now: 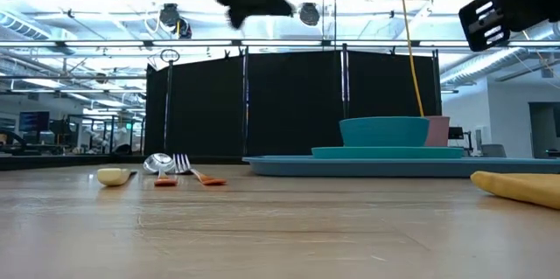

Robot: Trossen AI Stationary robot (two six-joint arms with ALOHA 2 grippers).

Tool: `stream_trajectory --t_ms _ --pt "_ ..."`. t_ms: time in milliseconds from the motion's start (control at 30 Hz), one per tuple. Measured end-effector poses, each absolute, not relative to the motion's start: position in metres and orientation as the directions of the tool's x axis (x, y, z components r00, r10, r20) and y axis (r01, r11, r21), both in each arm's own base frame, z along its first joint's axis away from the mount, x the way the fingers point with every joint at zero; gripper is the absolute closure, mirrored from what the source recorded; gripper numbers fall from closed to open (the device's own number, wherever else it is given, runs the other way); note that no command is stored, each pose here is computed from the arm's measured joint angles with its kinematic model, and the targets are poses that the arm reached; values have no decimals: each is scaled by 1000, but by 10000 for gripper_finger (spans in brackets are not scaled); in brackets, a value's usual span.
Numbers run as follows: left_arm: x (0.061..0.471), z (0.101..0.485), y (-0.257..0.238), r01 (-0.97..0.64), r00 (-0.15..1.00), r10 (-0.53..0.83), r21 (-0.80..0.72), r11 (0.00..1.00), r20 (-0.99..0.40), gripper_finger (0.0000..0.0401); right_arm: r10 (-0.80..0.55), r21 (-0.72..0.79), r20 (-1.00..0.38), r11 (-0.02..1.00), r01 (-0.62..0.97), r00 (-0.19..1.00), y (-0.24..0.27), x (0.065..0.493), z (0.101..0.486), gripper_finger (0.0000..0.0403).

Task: Set up tray
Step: Put the orange napkin onto the blue tray

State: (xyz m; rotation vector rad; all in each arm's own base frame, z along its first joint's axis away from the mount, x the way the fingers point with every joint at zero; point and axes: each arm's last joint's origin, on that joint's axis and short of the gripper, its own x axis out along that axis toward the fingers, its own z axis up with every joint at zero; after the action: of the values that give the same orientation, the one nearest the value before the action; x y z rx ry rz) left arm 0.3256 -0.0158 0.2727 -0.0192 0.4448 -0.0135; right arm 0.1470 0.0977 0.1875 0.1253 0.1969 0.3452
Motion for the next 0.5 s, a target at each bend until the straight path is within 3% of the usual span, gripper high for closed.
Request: stream_trajectory --t_ms 167,500 --pt "277 249 -27 -36 952 25 -30 999 -306 396 343 145 -191 936 -319 920 101 152 194 360" --pt "231 219 -55 77 977 -89 -68 995 -194 391 258 173 -453 964 -200 853 107 177 206 360"
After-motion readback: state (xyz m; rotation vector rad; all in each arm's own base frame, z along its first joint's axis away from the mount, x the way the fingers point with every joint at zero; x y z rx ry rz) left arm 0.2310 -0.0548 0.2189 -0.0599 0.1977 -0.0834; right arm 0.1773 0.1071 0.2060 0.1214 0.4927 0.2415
